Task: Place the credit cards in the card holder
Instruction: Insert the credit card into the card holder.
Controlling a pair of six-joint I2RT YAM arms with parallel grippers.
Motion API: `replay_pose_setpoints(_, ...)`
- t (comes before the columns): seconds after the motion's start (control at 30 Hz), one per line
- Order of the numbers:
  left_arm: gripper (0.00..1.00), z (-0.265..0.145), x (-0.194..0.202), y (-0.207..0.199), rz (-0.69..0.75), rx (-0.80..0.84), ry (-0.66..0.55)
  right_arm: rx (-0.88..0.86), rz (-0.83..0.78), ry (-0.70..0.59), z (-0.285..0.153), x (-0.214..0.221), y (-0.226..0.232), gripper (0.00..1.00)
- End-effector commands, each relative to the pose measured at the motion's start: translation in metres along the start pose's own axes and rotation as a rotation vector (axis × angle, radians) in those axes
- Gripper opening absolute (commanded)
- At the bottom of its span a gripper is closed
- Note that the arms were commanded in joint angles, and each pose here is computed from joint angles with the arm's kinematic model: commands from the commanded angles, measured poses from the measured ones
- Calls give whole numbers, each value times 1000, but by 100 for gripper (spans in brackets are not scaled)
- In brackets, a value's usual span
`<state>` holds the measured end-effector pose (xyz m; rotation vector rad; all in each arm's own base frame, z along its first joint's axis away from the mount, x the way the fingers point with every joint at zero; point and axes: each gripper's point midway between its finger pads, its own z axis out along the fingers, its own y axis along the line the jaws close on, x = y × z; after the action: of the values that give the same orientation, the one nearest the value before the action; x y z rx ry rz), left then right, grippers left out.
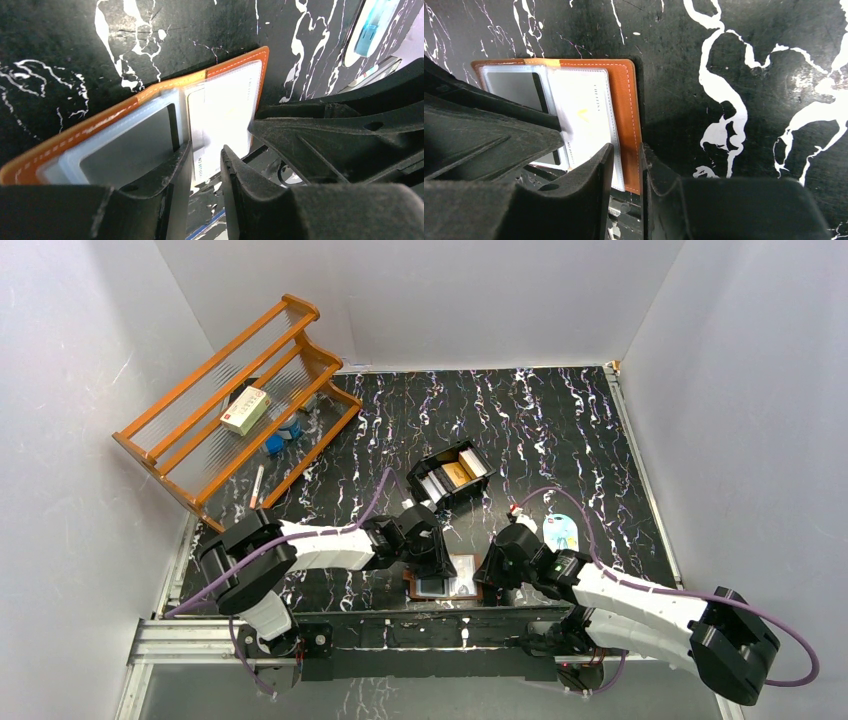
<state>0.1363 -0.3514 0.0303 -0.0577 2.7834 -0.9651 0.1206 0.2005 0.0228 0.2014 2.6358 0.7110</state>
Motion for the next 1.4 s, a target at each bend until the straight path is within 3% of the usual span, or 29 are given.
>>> replay_pose_setpoints(0.0, 26, 8, 3, -1, 40, -4, 13, 11, 13, 32, 4, 10, -8, 33)
replay_pose_setpoints(0.37, 27, -6, -4, -17, 86, 26, -22, 67, -11, -13, -2, -2, -12, 38)
replay_pose_setpoints(0.53, 33, -23, -6, -19, 117, 11, -34, 24, -24, -41, -19, -19, 14, 39)
replay_pose_setpoints(1.0, 37, -64, -33, 24, 83, -82, -117, -106, -71, -63, -54, -48, 86, 37)
replay_pose_setpoints(1.2, 40, -81, -42, 48, 32, -76, -143, -138, -102, -39, -38, -44, 104, 37)
replay_pose_setpoints(1.37, 43, -80, -38, 60, 4, -61, -118, -88, -142, -21, -13, -38, 93, 36)
